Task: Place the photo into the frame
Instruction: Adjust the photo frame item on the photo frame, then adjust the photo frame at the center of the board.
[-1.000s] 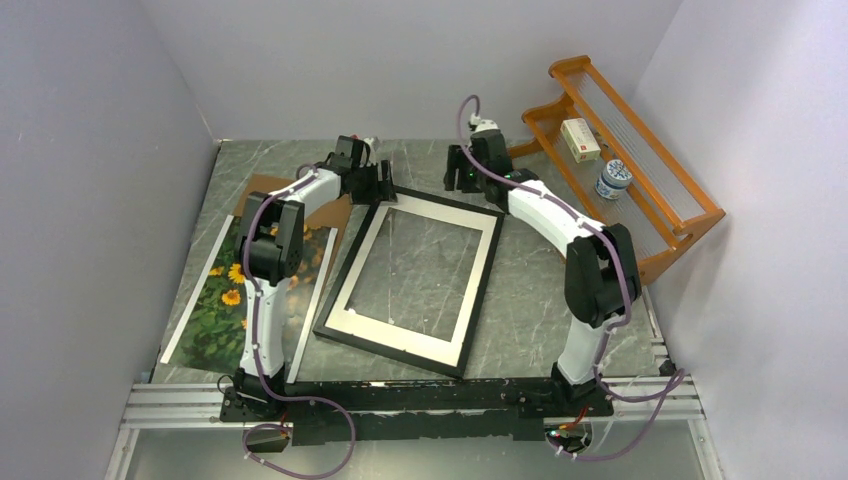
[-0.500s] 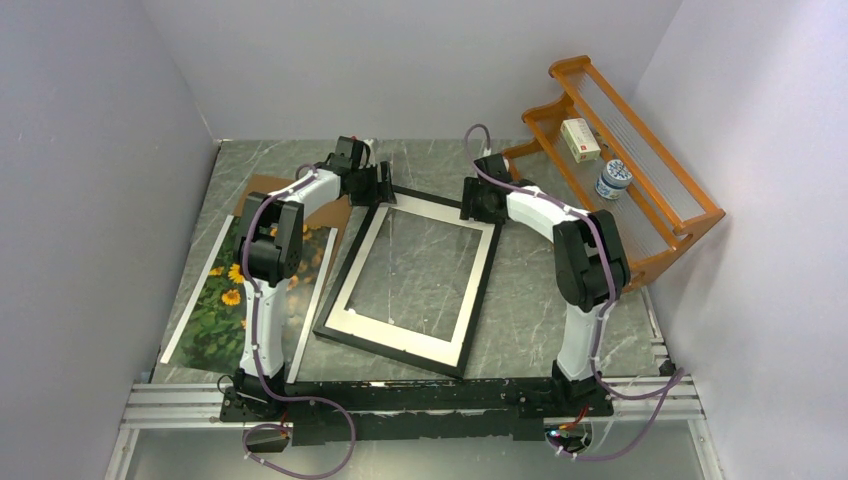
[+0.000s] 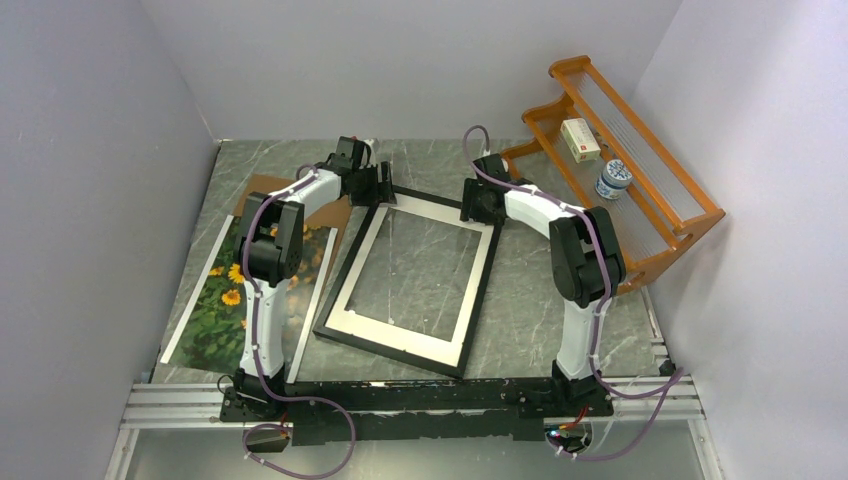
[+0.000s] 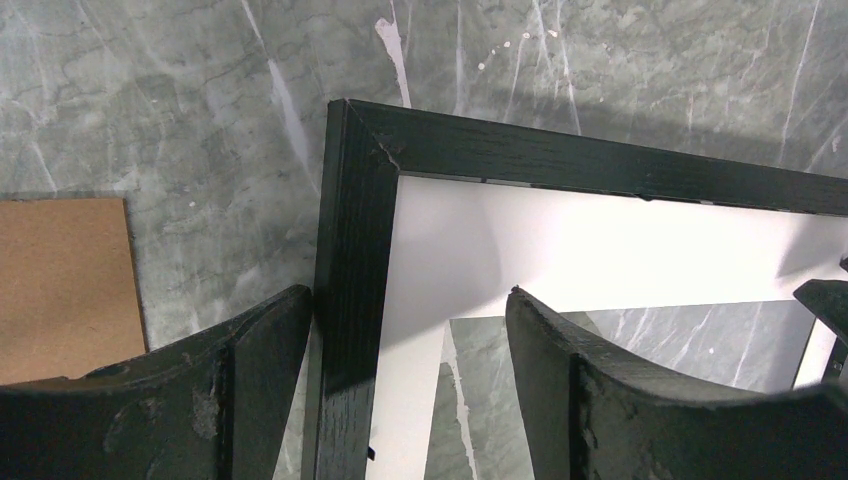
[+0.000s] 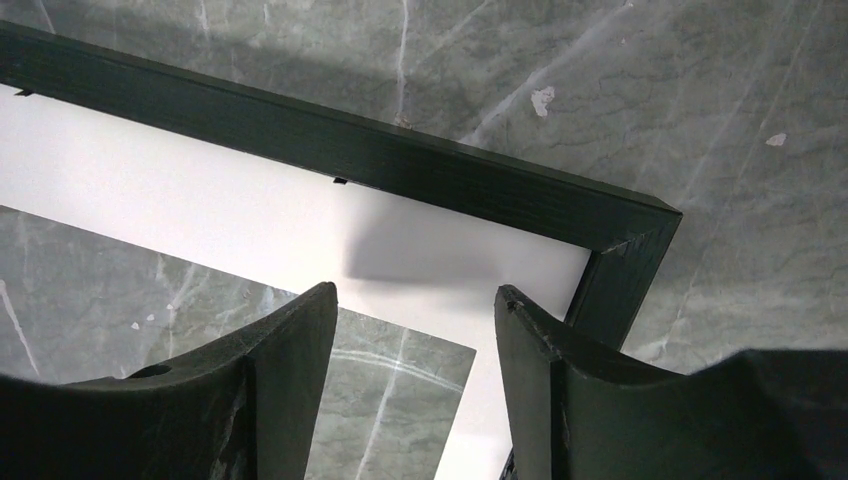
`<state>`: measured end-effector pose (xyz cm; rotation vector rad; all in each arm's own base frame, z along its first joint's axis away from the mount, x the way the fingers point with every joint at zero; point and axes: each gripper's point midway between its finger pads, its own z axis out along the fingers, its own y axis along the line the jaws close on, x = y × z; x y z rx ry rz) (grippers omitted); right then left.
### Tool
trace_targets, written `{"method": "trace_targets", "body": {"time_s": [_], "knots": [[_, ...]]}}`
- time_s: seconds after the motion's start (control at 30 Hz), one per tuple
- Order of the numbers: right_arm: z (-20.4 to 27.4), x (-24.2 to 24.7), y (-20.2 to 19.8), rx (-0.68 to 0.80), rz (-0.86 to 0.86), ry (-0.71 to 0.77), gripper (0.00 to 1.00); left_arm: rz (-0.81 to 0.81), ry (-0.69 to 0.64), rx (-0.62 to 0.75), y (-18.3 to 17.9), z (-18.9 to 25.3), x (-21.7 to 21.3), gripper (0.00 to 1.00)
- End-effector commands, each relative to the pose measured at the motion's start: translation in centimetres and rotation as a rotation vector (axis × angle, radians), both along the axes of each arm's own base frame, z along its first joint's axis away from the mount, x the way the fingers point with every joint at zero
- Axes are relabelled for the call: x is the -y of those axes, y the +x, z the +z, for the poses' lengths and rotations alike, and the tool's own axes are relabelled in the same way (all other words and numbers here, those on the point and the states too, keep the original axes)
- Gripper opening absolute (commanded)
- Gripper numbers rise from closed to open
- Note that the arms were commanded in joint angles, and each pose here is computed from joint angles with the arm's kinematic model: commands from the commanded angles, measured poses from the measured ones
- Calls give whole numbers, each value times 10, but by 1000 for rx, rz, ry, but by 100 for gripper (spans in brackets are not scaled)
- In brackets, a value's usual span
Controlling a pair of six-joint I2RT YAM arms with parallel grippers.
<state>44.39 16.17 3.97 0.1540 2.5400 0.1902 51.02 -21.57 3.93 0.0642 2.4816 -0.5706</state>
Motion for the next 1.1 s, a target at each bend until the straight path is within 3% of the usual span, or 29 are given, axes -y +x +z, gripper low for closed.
{"method": "trace_targets", "body": {"time_s": [0.0,0.27,0.5,0.7,0.9,1.07], "knots": [[36,-3,9,93,-14,46,62,9,15,-9,-7,14,-3,77],[91,16,-7,210,-89,60,63,29,36,50,-8,54,-11,79],[89,41,-50,181,-129,34,64,83,30,52,-40,84,-25,80],[85,47,-97,143,-101,68,65,223,21,-49,-104,97,-51,80],[76,43,-138,116,-79,162,66,368,31,-260,-207,75,-81,80],[66,43,-156,124,-80,201,70,455,-37,-333,-273,67,-92,82]]}}
